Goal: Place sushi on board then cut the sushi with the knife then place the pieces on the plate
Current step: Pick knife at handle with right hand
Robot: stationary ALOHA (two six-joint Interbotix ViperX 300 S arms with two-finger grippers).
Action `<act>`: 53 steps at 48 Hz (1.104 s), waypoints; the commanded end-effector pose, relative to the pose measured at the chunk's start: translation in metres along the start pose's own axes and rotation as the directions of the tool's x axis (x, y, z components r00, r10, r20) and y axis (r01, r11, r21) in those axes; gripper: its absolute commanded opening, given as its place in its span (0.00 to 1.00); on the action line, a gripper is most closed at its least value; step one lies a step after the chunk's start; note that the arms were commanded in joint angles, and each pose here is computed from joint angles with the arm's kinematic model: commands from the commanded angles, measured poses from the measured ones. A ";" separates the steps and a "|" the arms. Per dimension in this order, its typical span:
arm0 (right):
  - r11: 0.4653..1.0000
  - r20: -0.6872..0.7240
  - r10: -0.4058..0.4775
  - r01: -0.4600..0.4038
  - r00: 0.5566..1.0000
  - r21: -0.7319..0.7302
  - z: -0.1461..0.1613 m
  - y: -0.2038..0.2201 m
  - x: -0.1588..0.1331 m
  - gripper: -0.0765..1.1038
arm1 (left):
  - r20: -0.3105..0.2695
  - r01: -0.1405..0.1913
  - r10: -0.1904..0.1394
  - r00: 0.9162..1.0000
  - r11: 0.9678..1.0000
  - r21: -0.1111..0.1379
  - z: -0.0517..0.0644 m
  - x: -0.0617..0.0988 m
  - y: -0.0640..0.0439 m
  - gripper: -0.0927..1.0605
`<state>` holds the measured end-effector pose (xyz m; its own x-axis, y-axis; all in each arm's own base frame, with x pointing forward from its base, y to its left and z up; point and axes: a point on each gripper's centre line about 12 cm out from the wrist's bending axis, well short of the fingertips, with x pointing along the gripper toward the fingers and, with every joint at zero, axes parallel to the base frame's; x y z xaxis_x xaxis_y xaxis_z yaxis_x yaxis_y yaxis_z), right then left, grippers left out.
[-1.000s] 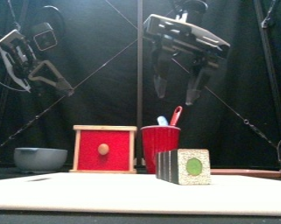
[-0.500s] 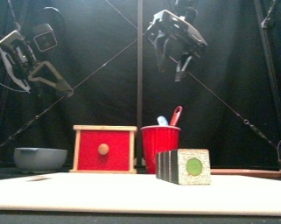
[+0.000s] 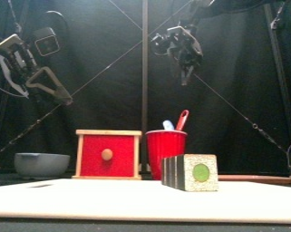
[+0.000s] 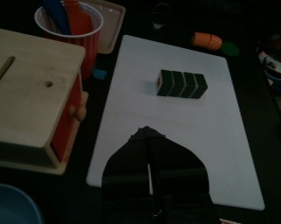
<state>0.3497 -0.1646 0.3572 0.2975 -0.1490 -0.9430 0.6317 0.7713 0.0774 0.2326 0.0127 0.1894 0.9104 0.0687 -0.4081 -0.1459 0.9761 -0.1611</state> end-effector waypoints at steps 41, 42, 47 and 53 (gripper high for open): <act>0.970 -0.282 0.219 -0.241 0.934 -0.043 0.018 -0.037 0.089 0.83 | 0.006 -0.047 0.048 0.999 0.996 -0.075 0.001 0.000 0.011 0.05; 0.969 -0.283 0.221 -0.242 0.933 -0.043 0.018 -0.036 0.090 0.83 | 0.004 -0.047 0.048 0.999 0.996 -0.075 0.000 0.000 0.011 0.05; 0.969 -0.302 0.216 -0.241 0.929 -0.049 0.016 -0.031 0.096 0.83 | 0.001 -0.048 0.048 0.999 0.996 -0.075 -0.001 0.000 0.011 0.05; 0.968 -0.329 0.213 -0.244 0.920 -0.053 0.013 -0.027 0.105 0.83 | 0.000 -0.049 0.049 0.999 0.996 -0.075 -0.002 -0.001 0.011 0.05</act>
<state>0.3725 -0.2129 0.2500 0.1535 0.2425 -0.9579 0.5153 0.8076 0.2870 0.2265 0.0221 0.1809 0.8948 0.1116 -0.4322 -0.2184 0.9539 -0.2059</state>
